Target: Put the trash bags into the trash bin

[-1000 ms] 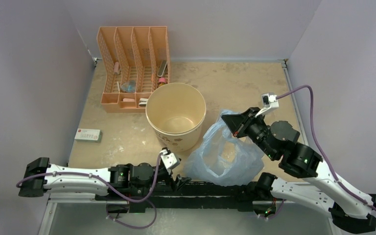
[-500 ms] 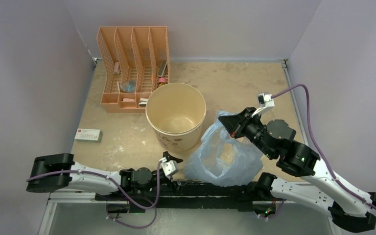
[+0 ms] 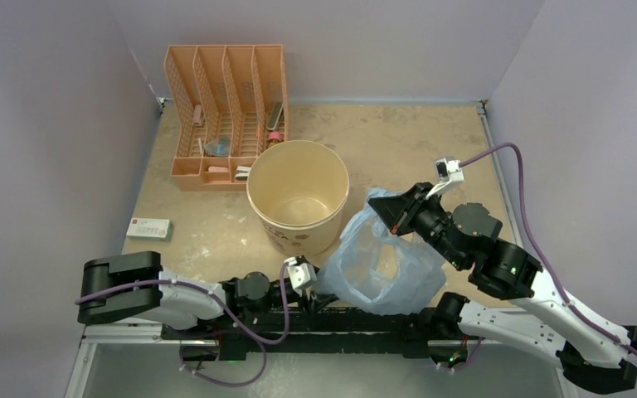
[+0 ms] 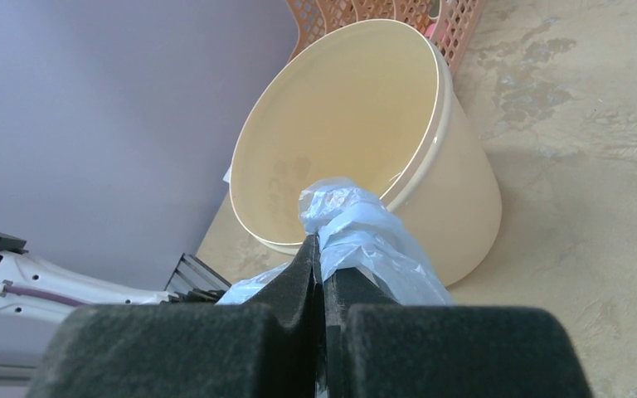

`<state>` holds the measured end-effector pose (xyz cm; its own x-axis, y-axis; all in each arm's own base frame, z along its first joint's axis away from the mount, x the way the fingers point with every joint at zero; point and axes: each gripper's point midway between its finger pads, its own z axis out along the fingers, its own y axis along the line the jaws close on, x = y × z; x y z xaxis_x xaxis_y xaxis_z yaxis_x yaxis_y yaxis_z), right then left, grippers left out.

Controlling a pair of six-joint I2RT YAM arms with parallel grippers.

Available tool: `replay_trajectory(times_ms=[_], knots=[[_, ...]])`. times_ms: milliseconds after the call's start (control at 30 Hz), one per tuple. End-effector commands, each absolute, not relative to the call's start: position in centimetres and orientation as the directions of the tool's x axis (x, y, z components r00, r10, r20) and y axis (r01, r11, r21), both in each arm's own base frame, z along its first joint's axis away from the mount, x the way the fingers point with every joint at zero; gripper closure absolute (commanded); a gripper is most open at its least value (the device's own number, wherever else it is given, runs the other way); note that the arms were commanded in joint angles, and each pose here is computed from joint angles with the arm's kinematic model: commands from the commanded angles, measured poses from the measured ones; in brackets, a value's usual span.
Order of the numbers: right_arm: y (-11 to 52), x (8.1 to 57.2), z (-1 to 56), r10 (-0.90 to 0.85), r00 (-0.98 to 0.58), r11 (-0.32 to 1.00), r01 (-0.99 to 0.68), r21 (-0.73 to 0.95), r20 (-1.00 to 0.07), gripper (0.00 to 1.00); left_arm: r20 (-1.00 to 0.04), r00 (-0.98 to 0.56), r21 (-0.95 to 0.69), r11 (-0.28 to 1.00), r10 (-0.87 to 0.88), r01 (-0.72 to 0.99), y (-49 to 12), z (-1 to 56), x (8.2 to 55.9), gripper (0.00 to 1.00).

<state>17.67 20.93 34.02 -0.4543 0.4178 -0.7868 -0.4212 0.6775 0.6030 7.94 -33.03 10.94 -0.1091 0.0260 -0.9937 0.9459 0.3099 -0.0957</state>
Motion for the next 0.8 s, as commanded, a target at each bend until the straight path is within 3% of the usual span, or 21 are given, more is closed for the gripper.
replay_trajectory(times_ms=[0,200,567,767], knots=[[20.8,17.4,35.6,0.462,-0.434,0.638,-0.442,0.63,-0.773,1.0,-0.988,-0.147,-0.154,0.172,-0.052,0.973,-34.4,14.2,6.6,0.54],[20.3,17.7,35.7,0.472,-0.416,0.654,-0.426,0.625,-0.777,1.0,-0.991,-0.133,-0.135,0.142,-0.025,0.981,-34.7,15.0,6.2,0.98],[18.7,18.7,37.2,0.493,-0.343,0.699,-0.391,0.599,-0.799,1.0,-0.98,-0.171,-0.152,0.172,0.098,0.973,-38.8,22.0,10.5,1.0],[16.6,19.6,38.6,0.553,-0.266,0.723,-0.319,0.613,-0.79,1.0,-0.983,-0.173,-0.166,0.094,0.068,0.982,-41.4,28.6,14.9,1.0]])
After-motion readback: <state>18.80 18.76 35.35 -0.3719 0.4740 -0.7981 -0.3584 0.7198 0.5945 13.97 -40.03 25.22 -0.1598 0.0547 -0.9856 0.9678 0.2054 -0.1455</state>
